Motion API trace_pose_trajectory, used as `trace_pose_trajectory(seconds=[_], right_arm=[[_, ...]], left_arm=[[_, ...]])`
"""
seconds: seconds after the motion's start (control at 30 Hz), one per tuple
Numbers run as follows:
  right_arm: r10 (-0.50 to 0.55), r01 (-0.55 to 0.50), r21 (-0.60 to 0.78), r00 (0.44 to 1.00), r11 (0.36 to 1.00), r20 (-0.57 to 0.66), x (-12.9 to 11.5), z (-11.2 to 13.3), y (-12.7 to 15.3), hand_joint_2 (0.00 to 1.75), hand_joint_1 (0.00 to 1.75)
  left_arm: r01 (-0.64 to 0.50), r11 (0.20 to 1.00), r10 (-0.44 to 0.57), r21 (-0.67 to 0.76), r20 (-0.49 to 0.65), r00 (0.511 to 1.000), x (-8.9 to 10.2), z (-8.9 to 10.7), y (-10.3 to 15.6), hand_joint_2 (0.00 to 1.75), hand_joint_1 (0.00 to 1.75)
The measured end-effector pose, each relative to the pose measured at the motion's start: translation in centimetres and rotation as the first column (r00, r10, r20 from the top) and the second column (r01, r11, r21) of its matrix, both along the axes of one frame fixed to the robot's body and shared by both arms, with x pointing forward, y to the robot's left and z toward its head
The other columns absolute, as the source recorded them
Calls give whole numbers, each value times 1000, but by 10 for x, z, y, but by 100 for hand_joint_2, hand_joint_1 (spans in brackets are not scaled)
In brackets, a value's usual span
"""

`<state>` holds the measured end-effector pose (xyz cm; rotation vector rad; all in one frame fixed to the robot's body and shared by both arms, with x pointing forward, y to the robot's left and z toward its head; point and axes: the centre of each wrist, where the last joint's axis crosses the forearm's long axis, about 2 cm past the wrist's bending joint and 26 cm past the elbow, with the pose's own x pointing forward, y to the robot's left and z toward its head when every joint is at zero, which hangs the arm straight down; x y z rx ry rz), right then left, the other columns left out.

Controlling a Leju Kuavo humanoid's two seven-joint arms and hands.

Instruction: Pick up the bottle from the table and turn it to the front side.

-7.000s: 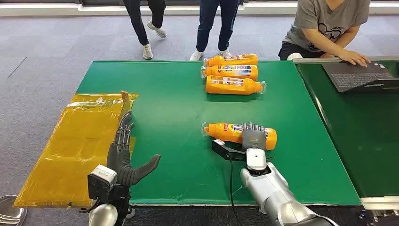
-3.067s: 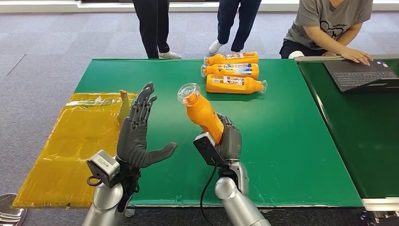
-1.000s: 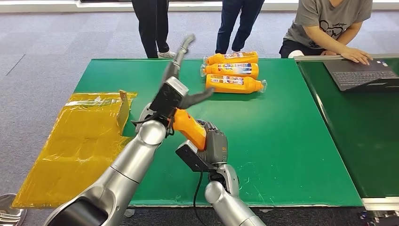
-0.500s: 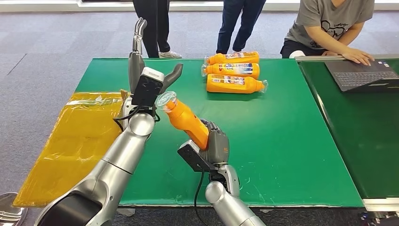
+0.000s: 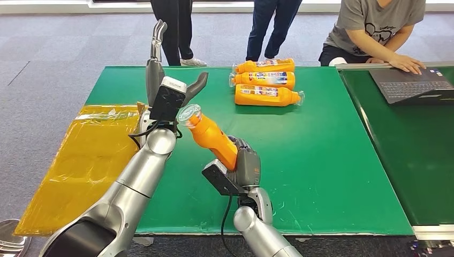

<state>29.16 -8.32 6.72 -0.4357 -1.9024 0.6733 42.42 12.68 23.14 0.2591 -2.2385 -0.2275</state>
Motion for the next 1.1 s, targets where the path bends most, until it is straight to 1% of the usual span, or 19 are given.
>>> trace_pose_trajectory(seconds=[0.17, 0.37, 0.43, 0.5, 0.57, 0.6, 0.63, 0.67, 0.73, 0.77, 0.8, 0.83, 0.93, 1.1], right_arm=[[0, 0, -1, 1000, 1000, 0, 0, 0, 0, 175, 175], [2, -2, -8, 1000, 1000, 2, 0, 0, 0, 175, 175], [4, -4, -10, 1000, 1000, 4, 0, 0, 0, 175, 175], [7, -7, -14, 1000, 1000, 7, 0, 0, 0, 175, 175], [9, -9, -20, 1000, 1000, 10, 0, 0, 0, 175, 175], [10, -10, -25, 1000, 1000, 11, 0, 0, 0, 175, 175], [11, -11, -31, 1000, 999, 11, 0, 0, 0, 175, 175], [11, -10, -37, 1000, 999, 10, -1, -1, 0, 175, 175], [8, -8, -46, 1000, 999, 4, -2, -2, -1, 175, 175], [6, -6, -48, 1000, 999, -1, -3, -3, -2, 175, 175], [5, -5, -50, 1000, 999, -4, -4, -4, -3, 175, 175], [4, -4, -52, 1000, 999, -6, -5, -4, -3, 175, 175], [1, -2, -52, 1000, 999, -7, -5, -4, -4, 175, 175], [1, -2, -51, 1000, 999, -5, -5, -4, -4, 175, 175]], left_arm=[[-13, 1000, 13, 1, 13, 1000, 0, 0, 0, 175, 0], [-137, 990, 141, -31, 158, 977, -2, 9, 6, 175, 0], [-146, 988, 152, -46, 171, 974, -4, 13, 7, 175, 0], [-137, 989, 145, -56, 159, 977, -5, 14, 8, 175, 0], [-99, 993, 106, -62, 118, 987, -6, 15, 8, 175, 0], [-54, 996, 60, -75, 72, 996, -6, 14, 8, 175, 0], [13, 995, -12, -100, 13, 1000, -6, 13, 10, 175, 0], [112, 985, -119, -132, -48, 992, -6, 12, 13, 175, 0], [317, 934, -339, -166, -123, 933, -7, 9, 24, 175, 0], [389, 907, -411, -163, -137, 901, -8, 8, 31, 175, 0], [420, 894, -441, -153, -143, 886, -9, 7, 36, 175, 0], [427, 892, -447, -149, -143, 883, -10, 7, 41, 175, 0], [406, 902, -424, -144, -132, 896, -11, 8, 52, 175, 0], [393, 909, -410, -138, -121, 904, -12, 9, 60, 175, 0]])
